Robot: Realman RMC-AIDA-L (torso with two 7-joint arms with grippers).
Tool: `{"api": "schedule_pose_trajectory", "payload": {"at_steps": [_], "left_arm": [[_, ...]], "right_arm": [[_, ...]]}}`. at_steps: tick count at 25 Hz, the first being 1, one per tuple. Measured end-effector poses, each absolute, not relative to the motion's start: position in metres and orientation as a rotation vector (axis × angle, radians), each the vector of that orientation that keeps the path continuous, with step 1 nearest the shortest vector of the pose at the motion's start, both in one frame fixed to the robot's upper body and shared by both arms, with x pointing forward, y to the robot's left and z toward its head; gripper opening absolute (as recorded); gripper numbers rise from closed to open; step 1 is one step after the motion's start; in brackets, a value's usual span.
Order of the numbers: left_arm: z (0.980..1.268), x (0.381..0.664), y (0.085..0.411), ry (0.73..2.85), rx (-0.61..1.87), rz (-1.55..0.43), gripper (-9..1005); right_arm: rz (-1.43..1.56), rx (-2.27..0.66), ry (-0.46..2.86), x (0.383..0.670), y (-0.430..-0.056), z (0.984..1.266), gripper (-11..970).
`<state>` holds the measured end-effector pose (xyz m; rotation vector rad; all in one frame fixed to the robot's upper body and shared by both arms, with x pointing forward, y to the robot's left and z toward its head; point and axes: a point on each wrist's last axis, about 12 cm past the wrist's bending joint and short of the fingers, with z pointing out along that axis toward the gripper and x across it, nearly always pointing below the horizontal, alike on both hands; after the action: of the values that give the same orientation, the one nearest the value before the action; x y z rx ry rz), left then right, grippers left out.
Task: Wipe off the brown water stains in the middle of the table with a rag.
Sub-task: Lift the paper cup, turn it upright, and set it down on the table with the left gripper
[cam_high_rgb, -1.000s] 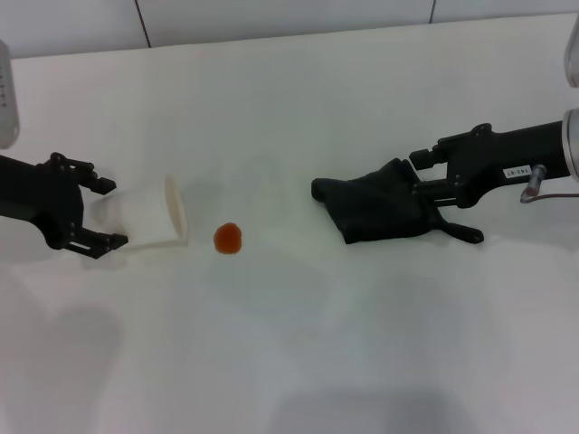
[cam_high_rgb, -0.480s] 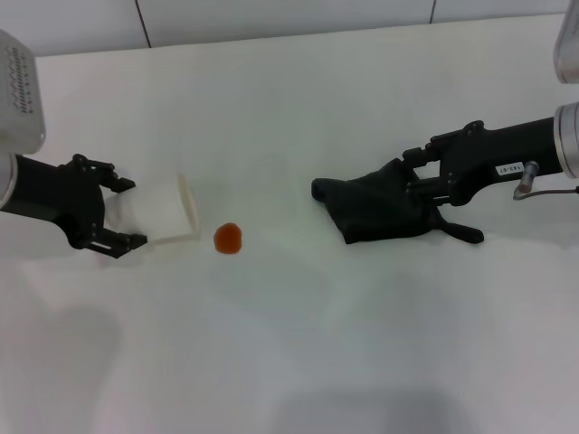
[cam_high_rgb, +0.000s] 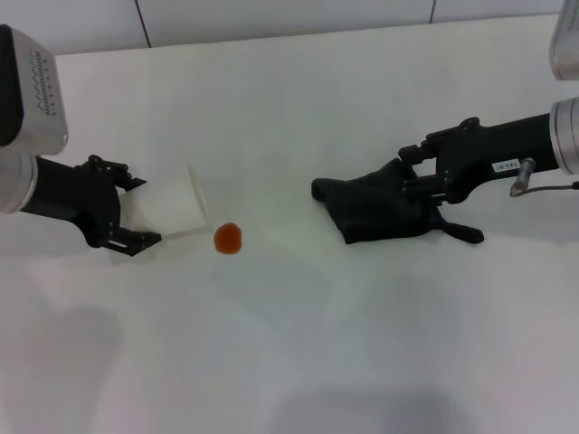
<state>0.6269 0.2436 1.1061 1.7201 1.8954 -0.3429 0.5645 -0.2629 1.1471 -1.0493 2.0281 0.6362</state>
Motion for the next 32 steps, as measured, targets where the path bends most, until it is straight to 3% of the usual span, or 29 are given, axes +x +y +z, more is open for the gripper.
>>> {"api": "schedule_pose_trajectory", "payload": {"at_steps": [14, 25, 32], "left_arm": [[1.108, 0.628, 0.245, 1.884, 1.668, -0.348, 739], [1.131, 0.619, 0.273, 1.739, 1.339, -0.484, 683], [1.109, 0.609, 0.255, 1.726, 1.202, -0.620, 682]], "right_arm": [[0.640, -1.052, 2.032, 0.564, -0.263, 1.147, 560], [0.631, -1.088, 2.004, 0.568, -0.259, 1.151, 560], [0.619, -1.147, 1.973, 0.568, -0.252, 1.153, 560]]}}
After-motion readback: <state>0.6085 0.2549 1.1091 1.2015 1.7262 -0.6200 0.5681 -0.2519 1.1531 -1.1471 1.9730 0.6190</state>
